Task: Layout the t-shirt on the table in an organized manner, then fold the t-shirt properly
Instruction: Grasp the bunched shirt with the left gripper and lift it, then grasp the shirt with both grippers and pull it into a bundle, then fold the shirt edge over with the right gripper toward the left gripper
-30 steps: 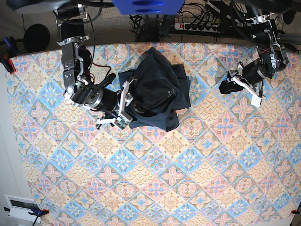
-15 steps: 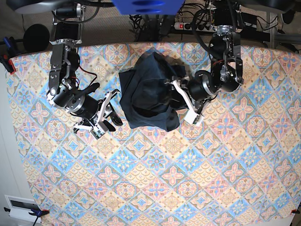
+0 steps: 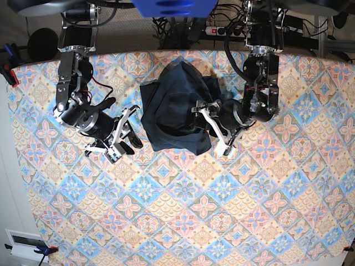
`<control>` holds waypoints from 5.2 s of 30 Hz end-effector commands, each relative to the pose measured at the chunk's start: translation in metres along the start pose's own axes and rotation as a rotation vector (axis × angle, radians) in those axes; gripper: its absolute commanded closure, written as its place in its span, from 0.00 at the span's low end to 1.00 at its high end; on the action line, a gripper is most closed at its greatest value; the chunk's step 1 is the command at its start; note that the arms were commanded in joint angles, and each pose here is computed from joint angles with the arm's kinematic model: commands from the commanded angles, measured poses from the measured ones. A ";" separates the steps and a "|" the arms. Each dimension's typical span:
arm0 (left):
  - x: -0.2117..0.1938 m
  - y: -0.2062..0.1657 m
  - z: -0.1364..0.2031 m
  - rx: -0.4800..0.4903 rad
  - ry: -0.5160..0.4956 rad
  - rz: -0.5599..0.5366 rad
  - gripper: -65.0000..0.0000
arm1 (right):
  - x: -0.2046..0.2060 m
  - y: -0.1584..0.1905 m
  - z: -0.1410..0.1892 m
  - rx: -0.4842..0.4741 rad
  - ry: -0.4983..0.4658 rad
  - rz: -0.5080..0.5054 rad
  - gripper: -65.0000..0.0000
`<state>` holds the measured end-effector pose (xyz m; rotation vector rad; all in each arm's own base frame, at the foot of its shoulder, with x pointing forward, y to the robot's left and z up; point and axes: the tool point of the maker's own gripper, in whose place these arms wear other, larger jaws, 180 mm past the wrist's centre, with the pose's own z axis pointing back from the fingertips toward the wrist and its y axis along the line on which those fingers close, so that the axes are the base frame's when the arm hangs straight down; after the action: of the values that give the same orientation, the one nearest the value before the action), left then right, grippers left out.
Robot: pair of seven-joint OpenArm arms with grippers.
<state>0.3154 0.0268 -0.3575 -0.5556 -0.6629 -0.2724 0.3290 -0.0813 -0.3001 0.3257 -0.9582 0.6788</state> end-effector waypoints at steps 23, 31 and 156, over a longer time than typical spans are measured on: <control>0.016 0.068 0.074 -0.097 -0.374 0.483 1.00 | 0.017 0.009 -0.003 0.032 -0.051 0.027 0.76; -0.044 0.096 0.049 -0.059 -0.223 0.629 0.95 | 0.016 0.043 -0.016 0.128 -0.032 0.076 0.76; -0.132 0.081 0.086 0.275 0.036 0.196 0.74 | 0.015 0.153 -0.151 0.373 0.175 0.429 0.93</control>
<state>0.2065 0.1454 -0.4170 -0.3760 -0.6116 0.0010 0.3221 0.1128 -0.3920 0.3692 -0.6843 1.2613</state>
